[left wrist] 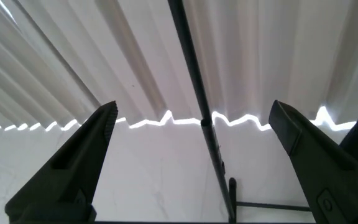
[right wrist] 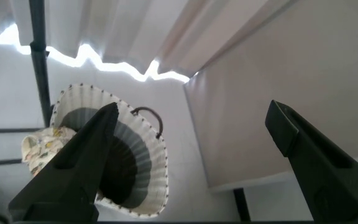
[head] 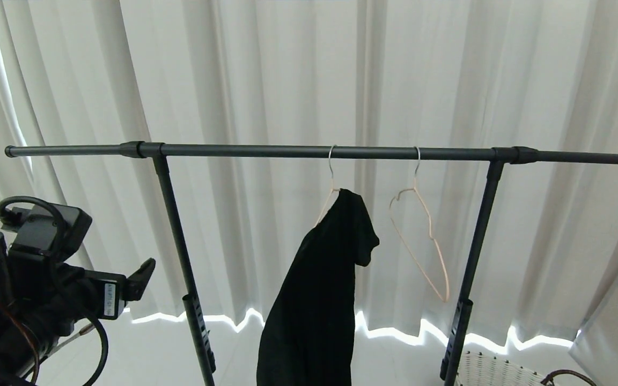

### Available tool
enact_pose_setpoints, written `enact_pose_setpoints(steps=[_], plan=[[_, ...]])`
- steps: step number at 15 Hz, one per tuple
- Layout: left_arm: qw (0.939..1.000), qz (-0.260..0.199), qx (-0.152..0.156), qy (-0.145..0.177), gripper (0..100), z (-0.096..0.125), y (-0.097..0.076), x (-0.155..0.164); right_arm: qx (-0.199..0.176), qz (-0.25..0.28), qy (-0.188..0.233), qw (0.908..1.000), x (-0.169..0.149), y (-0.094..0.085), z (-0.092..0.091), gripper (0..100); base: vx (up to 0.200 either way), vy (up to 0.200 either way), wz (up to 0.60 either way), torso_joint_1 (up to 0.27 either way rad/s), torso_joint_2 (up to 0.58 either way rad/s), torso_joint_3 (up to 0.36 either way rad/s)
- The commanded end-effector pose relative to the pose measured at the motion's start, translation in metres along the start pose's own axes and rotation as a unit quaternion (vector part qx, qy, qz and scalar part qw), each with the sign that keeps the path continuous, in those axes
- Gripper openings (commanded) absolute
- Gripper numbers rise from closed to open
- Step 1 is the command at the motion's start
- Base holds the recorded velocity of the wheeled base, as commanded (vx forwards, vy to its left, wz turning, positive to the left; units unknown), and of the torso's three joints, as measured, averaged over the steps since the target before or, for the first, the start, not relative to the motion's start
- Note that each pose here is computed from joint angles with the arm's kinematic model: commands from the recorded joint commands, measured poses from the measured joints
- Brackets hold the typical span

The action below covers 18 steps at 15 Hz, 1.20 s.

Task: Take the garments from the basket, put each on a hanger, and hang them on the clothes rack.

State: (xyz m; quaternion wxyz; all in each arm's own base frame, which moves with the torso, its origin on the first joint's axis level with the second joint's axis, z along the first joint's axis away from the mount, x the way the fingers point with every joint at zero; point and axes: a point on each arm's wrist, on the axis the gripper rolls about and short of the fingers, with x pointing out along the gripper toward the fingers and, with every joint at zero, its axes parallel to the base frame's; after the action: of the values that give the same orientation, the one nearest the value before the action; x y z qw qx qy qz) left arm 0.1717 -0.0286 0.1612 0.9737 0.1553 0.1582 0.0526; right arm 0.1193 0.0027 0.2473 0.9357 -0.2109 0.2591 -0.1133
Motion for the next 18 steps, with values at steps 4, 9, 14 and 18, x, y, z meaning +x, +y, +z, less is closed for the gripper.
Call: enact_pose_setpoints(steps=[4,9,14,18], plan=[[0.9999,0.002,0.002,0.011,100,-0.005,0.0,0.001,-0.003,0.0,0.003,1.0,0.003,0.003,-0.006,100,0.0,0.0,0.0,-0.179,0.43,0.232],[0.9999,0.0,0.003,0.016,100,-0.008,-0.001,0.001,-0.009,0.003,0.008,0.9999,0.004,0.005,-0.009,100,0.0,0.0,0.0,-0.21,0.49,0.283],[0.9997,-0.002,0.006,0.024,100,-0.014,-0.001,-0.001,-0.014,0.005,0.018,0.9997,0.006,0.008,-0.017,100,0.0,0.0,0.0,-0.197,0.48,0.282],[0.9996,-0.003,0.008,0.026,100,-0.014,-0.002,0.0,-0.022,0.009,0.038,0.999,0.011,0.013,-0.027,100,0.0,0.0,0.0,-0.172,0.47,0.297]])
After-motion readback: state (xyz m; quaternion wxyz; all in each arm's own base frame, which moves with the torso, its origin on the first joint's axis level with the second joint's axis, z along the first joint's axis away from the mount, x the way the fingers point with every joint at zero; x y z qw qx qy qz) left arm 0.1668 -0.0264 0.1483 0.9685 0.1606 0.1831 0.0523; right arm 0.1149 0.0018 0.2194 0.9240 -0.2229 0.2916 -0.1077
